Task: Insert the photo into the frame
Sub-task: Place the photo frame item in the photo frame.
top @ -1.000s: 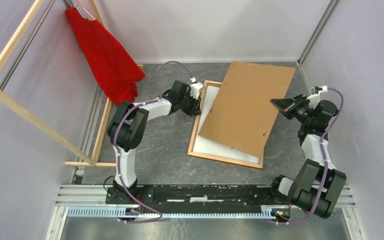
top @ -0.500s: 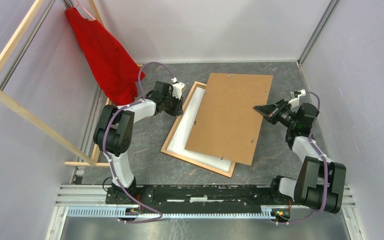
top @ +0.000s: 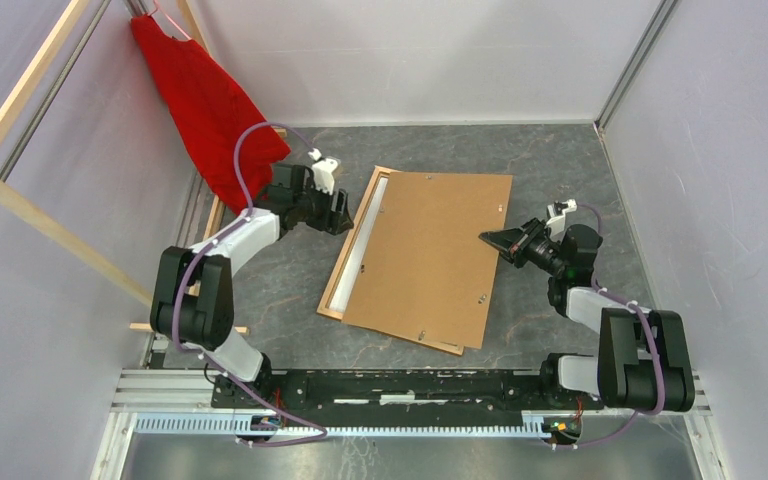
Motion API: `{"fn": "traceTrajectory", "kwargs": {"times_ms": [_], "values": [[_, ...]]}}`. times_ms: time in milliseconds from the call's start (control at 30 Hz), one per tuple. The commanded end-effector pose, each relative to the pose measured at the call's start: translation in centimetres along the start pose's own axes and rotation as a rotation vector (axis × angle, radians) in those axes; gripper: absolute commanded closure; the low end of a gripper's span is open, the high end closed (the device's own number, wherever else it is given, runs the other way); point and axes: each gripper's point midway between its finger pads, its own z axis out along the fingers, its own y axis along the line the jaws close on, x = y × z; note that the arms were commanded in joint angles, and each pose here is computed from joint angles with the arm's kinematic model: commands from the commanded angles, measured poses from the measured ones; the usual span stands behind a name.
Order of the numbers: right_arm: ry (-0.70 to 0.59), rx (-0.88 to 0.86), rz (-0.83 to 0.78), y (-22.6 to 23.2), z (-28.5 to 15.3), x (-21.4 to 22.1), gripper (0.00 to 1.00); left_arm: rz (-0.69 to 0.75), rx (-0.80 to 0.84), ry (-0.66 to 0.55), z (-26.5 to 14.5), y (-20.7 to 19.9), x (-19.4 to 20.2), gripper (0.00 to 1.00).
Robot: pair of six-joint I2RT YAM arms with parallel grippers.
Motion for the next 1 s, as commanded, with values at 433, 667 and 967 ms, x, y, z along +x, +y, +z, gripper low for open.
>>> {"fn": "traceTrajectory", "kwargs": {"times_ms": [433, 667, 967], "values": [[-0.01, -0.087, -0.002, 1.7, 3.3, -0.4, 1.0, 0.143, -0.098, 0.038, -2.3, 4.6, 1.4, 0.32], [-0.018, -0.08, 0.001, 1.2, 4.1, -0.9, 1.0, 0.174, -0.072, 0.082, -1.7, 4.6, 3.5, 0.34], [-0.017, -0.084, 0.01, 0.9, 5.1, -1.3, 1.0, 0.171, -0.022, 0.113, -0.9, 4.1, 5.0, 0.36]]}}
